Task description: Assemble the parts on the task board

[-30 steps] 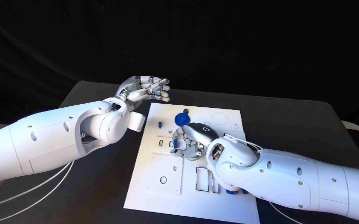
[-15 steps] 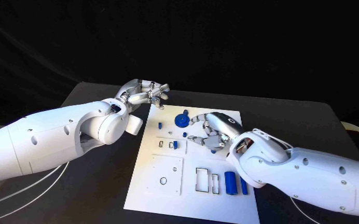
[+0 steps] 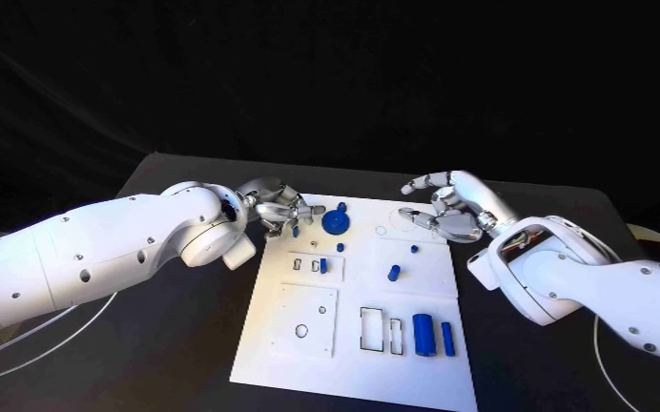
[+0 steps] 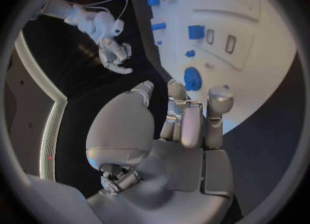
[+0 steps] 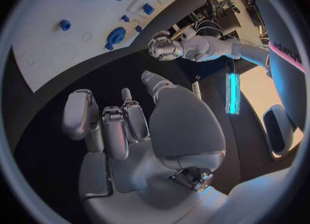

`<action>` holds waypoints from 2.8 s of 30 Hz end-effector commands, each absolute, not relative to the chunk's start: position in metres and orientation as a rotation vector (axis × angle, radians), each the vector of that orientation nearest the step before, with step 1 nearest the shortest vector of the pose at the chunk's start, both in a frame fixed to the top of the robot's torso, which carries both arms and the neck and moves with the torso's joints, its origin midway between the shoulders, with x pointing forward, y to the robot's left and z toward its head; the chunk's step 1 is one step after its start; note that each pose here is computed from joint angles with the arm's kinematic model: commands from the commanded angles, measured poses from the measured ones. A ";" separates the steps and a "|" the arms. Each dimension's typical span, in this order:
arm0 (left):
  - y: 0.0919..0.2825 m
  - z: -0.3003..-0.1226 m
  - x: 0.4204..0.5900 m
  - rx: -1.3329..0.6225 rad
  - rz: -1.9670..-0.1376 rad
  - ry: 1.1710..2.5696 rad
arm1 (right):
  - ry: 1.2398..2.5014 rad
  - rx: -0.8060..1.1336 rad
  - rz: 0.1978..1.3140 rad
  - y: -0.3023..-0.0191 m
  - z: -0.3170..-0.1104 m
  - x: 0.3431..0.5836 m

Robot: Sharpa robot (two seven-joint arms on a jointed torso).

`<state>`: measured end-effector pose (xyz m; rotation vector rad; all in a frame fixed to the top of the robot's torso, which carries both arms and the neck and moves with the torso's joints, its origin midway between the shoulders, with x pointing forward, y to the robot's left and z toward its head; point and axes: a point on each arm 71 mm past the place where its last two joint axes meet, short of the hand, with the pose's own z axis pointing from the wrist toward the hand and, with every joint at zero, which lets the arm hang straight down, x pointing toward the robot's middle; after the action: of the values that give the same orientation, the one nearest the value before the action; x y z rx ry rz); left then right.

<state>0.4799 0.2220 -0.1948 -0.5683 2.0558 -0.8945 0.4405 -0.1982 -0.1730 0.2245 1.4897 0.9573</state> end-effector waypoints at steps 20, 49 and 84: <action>0.187 -0.201 0.487 -0.103 -0.456 2.320 | 1.461 0.385 0.898 -0.238 -0.169 0.462; 0.163 -0.208 0.484 -0.019 -0.462 2.383 | 1.495 0.683 1.012 -0.248 -0.180 0.482; 0.158 -0.211 0.480 -0.005 -0.491 2.437 | 1.526 0.703 1.003 -0.245 -0.188 0.483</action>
<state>0.4814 0.1604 -0.2108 -0.0135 2.4135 -0.4761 0.4832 -0.2470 -0.1866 0.7101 1.5122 0.9928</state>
